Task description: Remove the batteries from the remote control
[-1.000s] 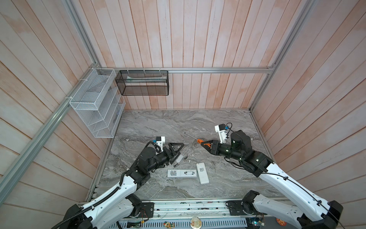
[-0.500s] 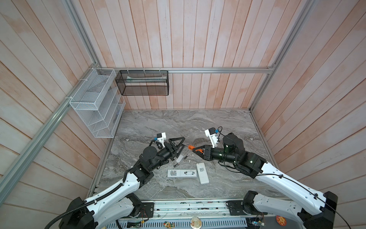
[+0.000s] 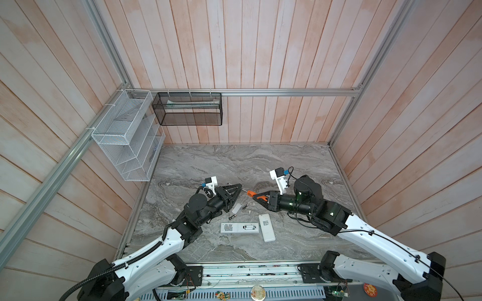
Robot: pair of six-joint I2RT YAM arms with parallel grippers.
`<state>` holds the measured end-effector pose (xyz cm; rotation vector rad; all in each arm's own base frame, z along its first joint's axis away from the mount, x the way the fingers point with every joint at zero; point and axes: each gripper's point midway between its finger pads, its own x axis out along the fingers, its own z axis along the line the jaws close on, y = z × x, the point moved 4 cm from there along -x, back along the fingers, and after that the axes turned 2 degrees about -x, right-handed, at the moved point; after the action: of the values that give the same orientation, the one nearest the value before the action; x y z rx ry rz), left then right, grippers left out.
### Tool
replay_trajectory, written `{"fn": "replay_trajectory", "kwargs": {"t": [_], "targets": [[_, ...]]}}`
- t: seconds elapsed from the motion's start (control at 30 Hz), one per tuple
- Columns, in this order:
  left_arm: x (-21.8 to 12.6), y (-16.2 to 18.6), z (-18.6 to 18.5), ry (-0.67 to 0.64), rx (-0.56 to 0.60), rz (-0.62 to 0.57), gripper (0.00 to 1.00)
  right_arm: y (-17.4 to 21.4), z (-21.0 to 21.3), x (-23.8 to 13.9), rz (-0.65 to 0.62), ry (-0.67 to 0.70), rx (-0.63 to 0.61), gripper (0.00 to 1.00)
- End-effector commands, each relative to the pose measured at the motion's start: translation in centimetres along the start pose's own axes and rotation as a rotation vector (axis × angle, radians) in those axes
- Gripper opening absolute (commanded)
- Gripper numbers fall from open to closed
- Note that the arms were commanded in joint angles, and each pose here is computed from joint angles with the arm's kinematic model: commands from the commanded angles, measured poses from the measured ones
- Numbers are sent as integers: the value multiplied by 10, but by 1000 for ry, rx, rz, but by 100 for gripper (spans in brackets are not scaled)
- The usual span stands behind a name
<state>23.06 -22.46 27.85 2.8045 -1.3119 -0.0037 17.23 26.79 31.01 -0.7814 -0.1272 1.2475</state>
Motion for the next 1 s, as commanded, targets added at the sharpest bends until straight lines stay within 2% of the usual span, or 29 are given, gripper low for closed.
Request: {"fn": "replay_trajectory", "kwargs": {"t": [0.0, 0.07, 0.17, 0.2, 0.23, 0.33, 0.4, 0.47, 0.6, 0.73, 0.83, 0.97], "targets": [[-3, -2, -2, 21, -5, -23, 10, -5, 9, 0, -18, -26, -5, 0], [-4, -2, 0, 20, -9, -25, 0, -6, 9, 1, -17, -25, -5, 0], [-5, -4, 3, 13, -14, -28, 0, -5, 8, 2, -12, -22, -2, 0], [-6, -4, 5, 7, -15, -26, 0, -4, 8, 3, -7, -21, 0, 4], [-6, -5, 5, 5, -13, -26, 0, -4, 8, 2, -2, -20, -1, 13], [-9, -8, 7, -12, -3, -15, 0, -4, 6, -2, 17, 12, -14, 52], [-10, -11, 9, -51, 32, 2, 0, -5, 2, -7, 48, 34, -17, 67], [-9, -13, 8, -108, 90, 38, 0, -4, -4, -10, 103, 57, -17, 76], [-6, -12, 3, -194, 216, 125, 0, 4, -14, -10, 269, 116, -65, 81], [4, -4, -4, -194, 261, 233, 0, 15, -14, 0, 418, 136, -123, 81], [12, 1, -8, -199, 285, 299, 0, 19, -11, 9, 460, 144, -167, 81], [16, 2, -15, -214, 317, 320, 0, 25, -6, 17, 478, 119, -180, 79]]}}
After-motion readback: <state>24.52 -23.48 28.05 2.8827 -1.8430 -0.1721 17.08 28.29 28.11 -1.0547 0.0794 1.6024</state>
